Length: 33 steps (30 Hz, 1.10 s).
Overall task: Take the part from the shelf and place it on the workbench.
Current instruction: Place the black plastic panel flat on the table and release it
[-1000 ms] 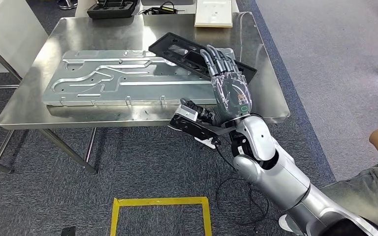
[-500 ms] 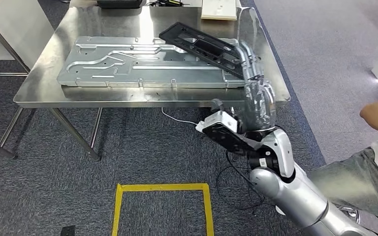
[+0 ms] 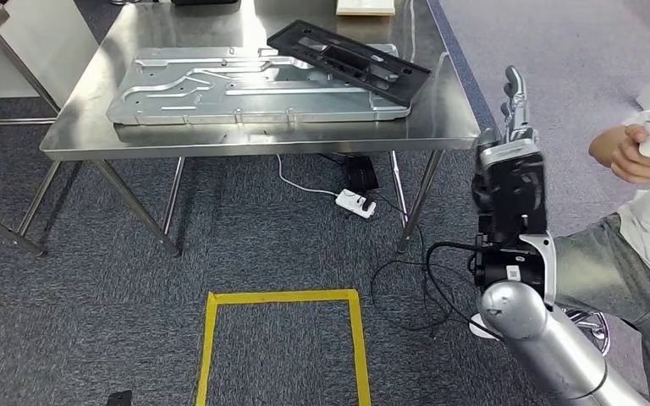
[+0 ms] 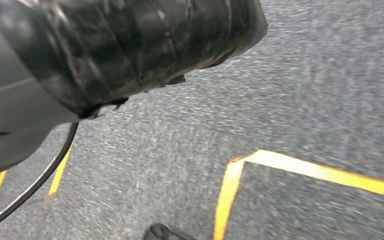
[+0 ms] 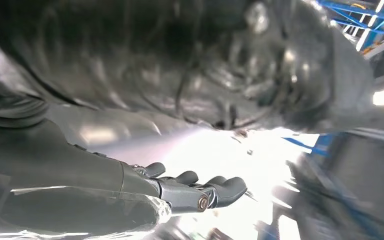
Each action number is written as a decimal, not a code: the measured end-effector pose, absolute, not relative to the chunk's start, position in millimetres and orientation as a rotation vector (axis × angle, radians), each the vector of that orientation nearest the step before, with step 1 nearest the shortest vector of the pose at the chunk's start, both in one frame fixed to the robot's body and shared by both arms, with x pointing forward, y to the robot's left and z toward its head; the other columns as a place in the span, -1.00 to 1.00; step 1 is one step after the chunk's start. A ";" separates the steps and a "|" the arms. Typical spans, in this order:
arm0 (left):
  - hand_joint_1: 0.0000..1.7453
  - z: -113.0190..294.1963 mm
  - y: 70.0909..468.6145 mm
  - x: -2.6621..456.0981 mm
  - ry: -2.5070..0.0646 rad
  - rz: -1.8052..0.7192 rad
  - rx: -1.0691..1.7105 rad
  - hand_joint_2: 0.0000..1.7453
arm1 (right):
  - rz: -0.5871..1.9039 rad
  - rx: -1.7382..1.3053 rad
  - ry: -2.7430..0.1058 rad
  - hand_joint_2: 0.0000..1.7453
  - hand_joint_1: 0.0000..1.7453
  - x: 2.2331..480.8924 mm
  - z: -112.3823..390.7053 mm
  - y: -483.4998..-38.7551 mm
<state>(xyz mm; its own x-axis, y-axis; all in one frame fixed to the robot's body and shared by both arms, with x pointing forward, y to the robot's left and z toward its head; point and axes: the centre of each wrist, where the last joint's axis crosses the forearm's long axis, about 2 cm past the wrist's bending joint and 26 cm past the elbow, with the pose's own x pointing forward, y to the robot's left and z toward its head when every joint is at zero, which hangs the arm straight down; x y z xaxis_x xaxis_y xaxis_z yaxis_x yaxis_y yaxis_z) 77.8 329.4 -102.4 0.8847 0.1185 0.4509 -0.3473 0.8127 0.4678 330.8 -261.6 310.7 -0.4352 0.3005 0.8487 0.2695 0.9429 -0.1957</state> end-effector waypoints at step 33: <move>-1.00 -101.5 330.6 82.3 -0.439 0.247 0.568 -1.00 | -0.218 -0.357 -2.070 -1.00 -1.00 303.6 313.1 -325.4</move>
<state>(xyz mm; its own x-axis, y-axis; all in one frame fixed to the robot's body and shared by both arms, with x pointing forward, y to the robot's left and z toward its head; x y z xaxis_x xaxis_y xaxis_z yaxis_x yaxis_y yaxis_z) 82.3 330.6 -101.5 0.8792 0.1050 0.4648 -0.3427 0.8171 0.4636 303.6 -325.4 313.1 -0.4719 0.1628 0.8665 0.3395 0.9406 0.0082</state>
